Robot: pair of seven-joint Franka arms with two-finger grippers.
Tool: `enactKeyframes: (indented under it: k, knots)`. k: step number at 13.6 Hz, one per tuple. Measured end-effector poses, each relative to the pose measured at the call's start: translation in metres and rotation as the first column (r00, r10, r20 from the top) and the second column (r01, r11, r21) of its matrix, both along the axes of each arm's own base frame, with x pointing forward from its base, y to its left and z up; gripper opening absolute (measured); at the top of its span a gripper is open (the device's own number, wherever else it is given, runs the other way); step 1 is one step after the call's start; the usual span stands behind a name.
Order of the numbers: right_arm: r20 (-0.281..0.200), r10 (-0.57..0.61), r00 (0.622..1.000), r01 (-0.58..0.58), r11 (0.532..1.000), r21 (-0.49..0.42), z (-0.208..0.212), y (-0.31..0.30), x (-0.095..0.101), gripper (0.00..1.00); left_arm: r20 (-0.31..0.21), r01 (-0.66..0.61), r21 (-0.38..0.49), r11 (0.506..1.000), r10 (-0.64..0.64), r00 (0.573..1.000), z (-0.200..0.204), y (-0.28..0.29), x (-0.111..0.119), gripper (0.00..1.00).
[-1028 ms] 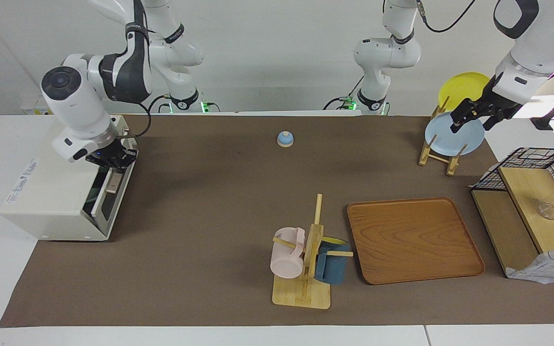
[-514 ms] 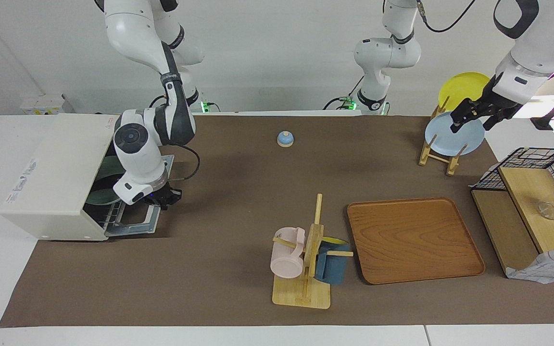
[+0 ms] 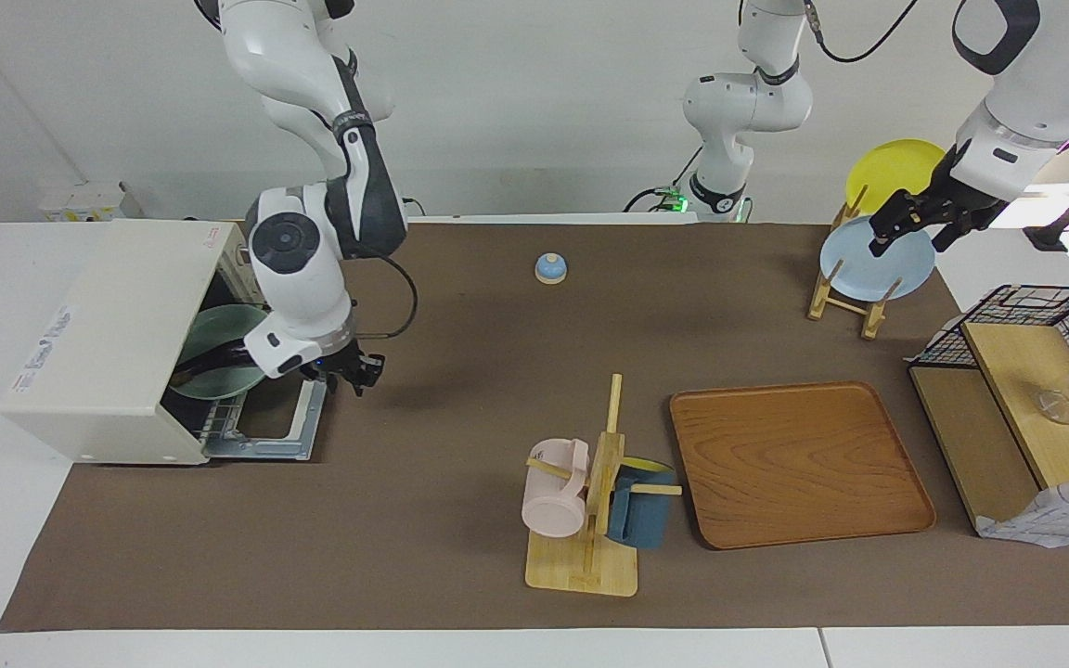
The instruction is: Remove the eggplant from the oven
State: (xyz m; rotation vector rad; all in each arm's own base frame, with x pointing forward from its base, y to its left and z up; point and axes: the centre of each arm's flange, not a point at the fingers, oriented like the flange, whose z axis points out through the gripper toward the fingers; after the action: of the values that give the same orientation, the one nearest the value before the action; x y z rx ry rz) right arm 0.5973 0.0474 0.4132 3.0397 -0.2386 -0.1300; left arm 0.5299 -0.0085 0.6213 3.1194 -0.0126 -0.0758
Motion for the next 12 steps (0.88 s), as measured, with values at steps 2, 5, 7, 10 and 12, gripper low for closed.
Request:
enactKeyframes:
  k: [2,5,7,10,12]
  knots:
    - [-0.022,-0.053,0.998,0.053,0.999,0.002,0.003,-0.052,-0.007,0.57,0.000,0.000,0.000,1.000,0.000,1.000,0.000,0.000,0.000,1.00]
    - [-0.044,-0.082,0.996,0.082,0.997,0.011,-0.021,-0.094,-0.018,0.56,0.000,0.000,0.000,1.000,0.000,1.000,0.000,0.000,0.000,1.00]
    - [-0.037,-0.077,0.996,0.078,0.997,0.019,-0.031,-0.092,-0.021,0.57,0.000,0.000,0.000,1.000,0.000,1.000,0.000,0.000,0.000,1.00]
    - [-0.042,-0.060,0.997,0.061,0.998,0.022,-0.040,-0.092,-0.025,0.53,0.000,0.000,0.000,1.000,0.000,1.000,0.000,0.000,0.000,1.00]
    - [-0.049,-0.020,0.999,0.021,0.999,0.029,-0.045,-0.095,-0.028,0.33,0.000,0.000,0.000,1.000,0.000,1.000,0.000,0.000,0.000,1.00]
